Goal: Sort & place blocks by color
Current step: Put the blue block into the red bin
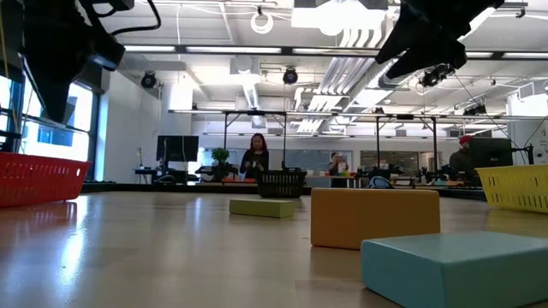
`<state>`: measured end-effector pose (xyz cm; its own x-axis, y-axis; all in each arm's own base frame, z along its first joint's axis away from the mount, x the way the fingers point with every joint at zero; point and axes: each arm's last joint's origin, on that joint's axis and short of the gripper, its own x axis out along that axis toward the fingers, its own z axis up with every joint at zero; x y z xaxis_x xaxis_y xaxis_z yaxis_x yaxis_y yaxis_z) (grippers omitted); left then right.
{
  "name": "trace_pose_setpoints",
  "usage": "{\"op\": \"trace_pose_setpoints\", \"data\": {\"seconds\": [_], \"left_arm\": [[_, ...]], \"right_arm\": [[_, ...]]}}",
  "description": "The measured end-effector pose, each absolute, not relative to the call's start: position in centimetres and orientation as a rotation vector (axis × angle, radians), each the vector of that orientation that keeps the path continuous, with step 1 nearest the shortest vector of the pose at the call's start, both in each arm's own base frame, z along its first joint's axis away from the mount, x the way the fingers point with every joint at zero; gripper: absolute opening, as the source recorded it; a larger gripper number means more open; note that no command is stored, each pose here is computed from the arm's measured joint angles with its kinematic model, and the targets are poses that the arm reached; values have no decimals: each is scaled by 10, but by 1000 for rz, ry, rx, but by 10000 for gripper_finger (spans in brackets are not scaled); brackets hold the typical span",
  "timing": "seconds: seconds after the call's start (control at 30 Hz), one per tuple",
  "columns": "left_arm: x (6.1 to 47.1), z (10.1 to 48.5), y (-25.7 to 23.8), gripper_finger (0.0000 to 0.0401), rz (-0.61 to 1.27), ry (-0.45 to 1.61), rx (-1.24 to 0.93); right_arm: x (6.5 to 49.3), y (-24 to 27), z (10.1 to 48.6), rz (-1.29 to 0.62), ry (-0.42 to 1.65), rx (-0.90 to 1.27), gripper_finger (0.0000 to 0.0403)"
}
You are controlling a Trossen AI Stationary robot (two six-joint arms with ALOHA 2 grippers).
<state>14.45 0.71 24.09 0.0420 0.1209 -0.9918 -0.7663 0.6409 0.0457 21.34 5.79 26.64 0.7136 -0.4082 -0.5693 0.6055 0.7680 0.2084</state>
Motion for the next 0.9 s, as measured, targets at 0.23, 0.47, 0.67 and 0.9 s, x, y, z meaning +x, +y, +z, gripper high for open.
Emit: {"op": "trace_pose_setpoints", "data": {"seconds": [0.23, 0.47, 0.67, 0.9], "left_arm": [[152, 232, 5, 112, 788, 1437, -582], [160, 223, 6, 126, 827, 1490, -542], [166, 216, 6, 135, 839, 1538, -516], [172, 209, 7, 147, 868, 1574, -482]], "right_arm": [[223, 63, 253, -538, 616, 395, 188], [235, 71, 231, -487, 753, 402, 188], [244, 76, 215, -457, 827, 389, 188], [264, 84, 214, -321, 742, 320, 188]]}}
